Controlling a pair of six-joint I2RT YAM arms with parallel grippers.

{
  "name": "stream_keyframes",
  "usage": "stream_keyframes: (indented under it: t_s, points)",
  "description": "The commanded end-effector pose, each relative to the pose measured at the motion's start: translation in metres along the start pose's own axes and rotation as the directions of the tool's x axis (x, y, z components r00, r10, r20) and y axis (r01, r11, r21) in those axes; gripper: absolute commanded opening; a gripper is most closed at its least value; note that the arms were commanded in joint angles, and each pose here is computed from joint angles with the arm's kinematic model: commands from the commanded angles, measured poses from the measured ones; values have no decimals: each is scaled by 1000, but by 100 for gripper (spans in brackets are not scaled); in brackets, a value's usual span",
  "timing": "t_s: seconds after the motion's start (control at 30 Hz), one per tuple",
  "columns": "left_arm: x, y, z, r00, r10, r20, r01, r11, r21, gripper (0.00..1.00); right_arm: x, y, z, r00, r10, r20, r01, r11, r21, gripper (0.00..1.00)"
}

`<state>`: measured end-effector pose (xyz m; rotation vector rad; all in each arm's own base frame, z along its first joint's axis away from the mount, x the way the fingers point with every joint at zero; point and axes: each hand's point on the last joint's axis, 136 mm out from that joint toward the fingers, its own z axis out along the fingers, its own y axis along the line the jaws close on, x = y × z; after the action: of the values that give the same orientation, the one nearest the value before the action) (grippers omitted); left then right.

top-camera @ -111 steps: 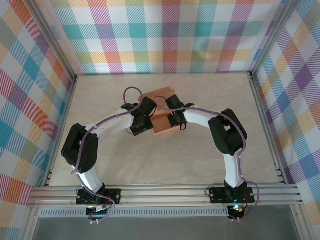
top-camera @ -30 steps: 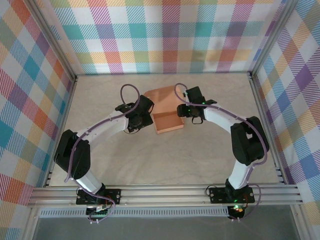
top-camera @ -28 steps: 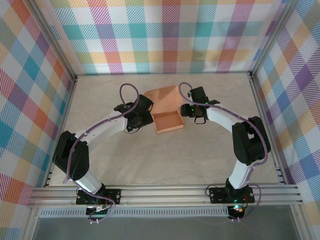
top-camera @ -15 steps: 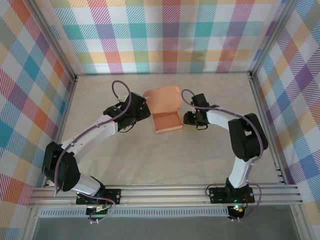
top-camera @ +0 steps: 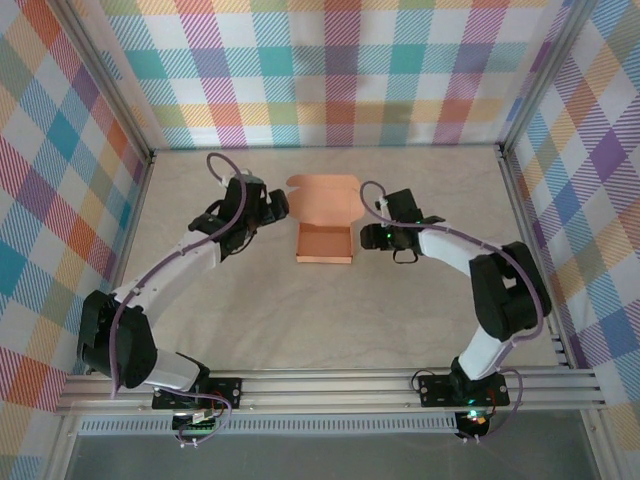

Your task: Fold the paper box

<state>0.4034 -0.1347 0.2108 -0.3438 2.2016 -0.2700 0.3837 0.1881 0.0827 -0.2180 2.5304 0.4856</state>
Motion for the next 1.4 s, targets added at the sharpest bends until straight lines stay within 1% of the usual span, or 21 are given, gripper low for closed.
stream_keyframes:
  t_s: [0.0,0.03,0.1,0.17,0.23,0.33,0.47,0.57,0.63,0.73,0.83,0.87,0.97,1.0,1.13,1.23,1.27,1.3,1.33,1.37]
  points:
    - [-32,-4,4,998,2,64,-6,999,54,100,-34,22,-17,993,-81,87,95,979,-181,61]
    - [-35,-6,6,998,-6,54,1,996,87,100,-42,27,-21,991,-95,98,116,965,-237,62]
    - [-37,-18,4,999,-3,38,-6,977,213,100,-52,32,-20,983,-137,120,168,935,-311,63]
    - [-39,-24,1,999,-17,40,4,951,308,100,-59,36,-19,967,-203,154,249,881,-402,62]
    - [-37,-23,3,999,-28,23,18,937,349,100,-67,41,-20,941,-284,184,338,792,-509,61]
    - [-33,-22,2,1000,-31,5,26,915,403,100,-81,36,-16,922,-346,176,384,740,-552,60]
    - [-31,-22,-8,999,-32,26,18,902,431,100,-91,24,3,883,-440,161,455,725,-516,59]
    - [-26,-22,-17,999,-28,34,9,888,459,100,-96,25,8,835,-505,218,537,661,-524,58]
    - [-23,-18,-21,999,-29,44,6,892,453,100,-102,27,12,809,-532,250,574,623,-532,56]
    - [-18,-10,-26,999,-24,46,2,905,426,100,-106,37,8,800,-536,269,574,552,-605,53]
    - [-16,-5,-31,999,-11,48,-10,910,414,100,-103,43,4,797,-537,275,565,502,-655,47]
    - [-15,-5,-33,999,-6,50,-16,909,416,100,-101,44,3,795,-541,274,564,495,-661,45]
    - [-15,-7,-36,999,3,54,-25,903,429,100,-95,44,1,787,-555,270,567,477,-671,32]
    - [-15,-7,-36,998,0,55,-23,903,429,100,-93,44,1,785,-559,268,567,474,-673,29]
    - [-18,-12,-36,999,3,53,-26,892,451,100,-87,41,4,773,-583,250,574,475,-667,21]
    - [-20,-14,-34,999,-1,50,-22,892,452,100,-86,38,8,758,-608,235,589,484,-647,21]
    - [-20,-14,-34,999,1,51,-24,892,451,100,-87,37,11,754,-615,231,595,491,-637,25]
    - [-21,-14,-34,999,0,53,-25,892,452,100,-87,35,15,750,-621,227,601,498,-625,26]
    - [-21,-14,-34,998,0,55,-25,893,449,100,-87,34,18,747,-627,223,605,501,-618,25]
    - [-21,-13,-33,998,0,56,-25,894,448,100,-87,34,19,745,-629,223,607,500,-617,23]
